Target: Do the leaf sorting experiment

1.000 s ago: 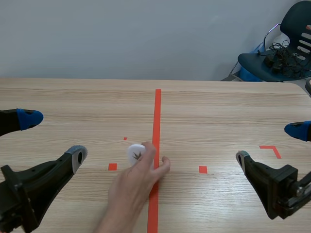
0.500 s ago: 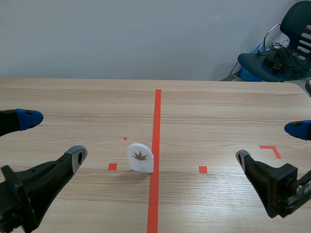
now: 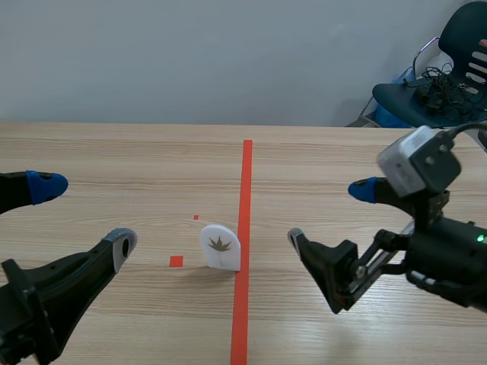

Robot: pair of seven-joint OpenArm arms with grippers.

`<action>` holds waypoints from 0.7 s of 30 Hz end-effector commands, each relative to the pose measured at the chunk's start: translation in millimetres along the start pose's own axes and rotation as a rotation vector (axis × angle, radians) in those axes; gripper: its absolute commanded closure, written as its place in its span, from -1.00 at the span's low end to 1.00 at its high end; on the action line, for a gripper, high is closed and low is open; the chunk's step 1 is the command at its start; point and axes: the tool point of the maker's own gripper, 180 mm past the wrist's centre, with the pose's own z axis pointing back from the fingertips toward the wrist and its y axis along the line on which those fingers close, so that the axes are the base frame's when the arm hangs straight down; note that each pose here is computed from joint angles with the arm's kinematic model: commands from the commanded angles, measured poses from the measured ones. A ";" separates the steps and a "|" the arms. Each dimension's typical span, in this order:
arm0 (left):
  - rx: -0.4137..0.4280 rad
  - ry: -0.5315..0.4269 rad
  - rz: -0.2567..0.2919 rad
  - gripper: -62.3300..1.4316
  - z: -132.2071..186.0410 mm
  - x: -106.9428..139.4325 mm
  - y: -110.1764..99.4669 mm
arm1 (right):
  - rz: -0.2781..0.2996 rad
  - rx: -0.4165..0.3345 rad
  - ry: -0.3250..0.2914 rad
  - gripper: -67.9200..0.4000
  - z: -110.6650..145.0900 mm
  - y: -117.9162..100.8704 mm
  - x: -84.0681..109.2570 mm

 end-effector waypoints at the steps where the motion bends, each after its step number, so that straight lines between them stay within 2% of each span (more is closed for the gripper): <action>1: -0.003 -0.036 0.000 -1.00 -1.4 10.5 -1.5 | 0.003 0.007 -0.042 -1.00 -10.9 1.3 4.0; 10: -0.003 -0.036 0.000 -1.00 -1.4 10.5 -1.5 | -0.035 0.146 -0.078 -1.00 -81.5 60.6 -31.0; 15: -0.003 -0.036 0.001 -1.00 -1.4 10.5 -1.5 | -0.025 0.123 -0.095 -1.00 -111.3 77.0 -35.7; 19: -0.003 -0.036 0.001 -1.00 -1.4 10.5 -1.5 | -0.029 0.139 -0.088 -1.00 -121.6 90.6 -37.8; 21: -0.003 -0.036 0.001 -1.00 -1.4 10.5 -1.5 | -0.026 0.145 -0.089 -0.71 -122.3 95.0 -38.0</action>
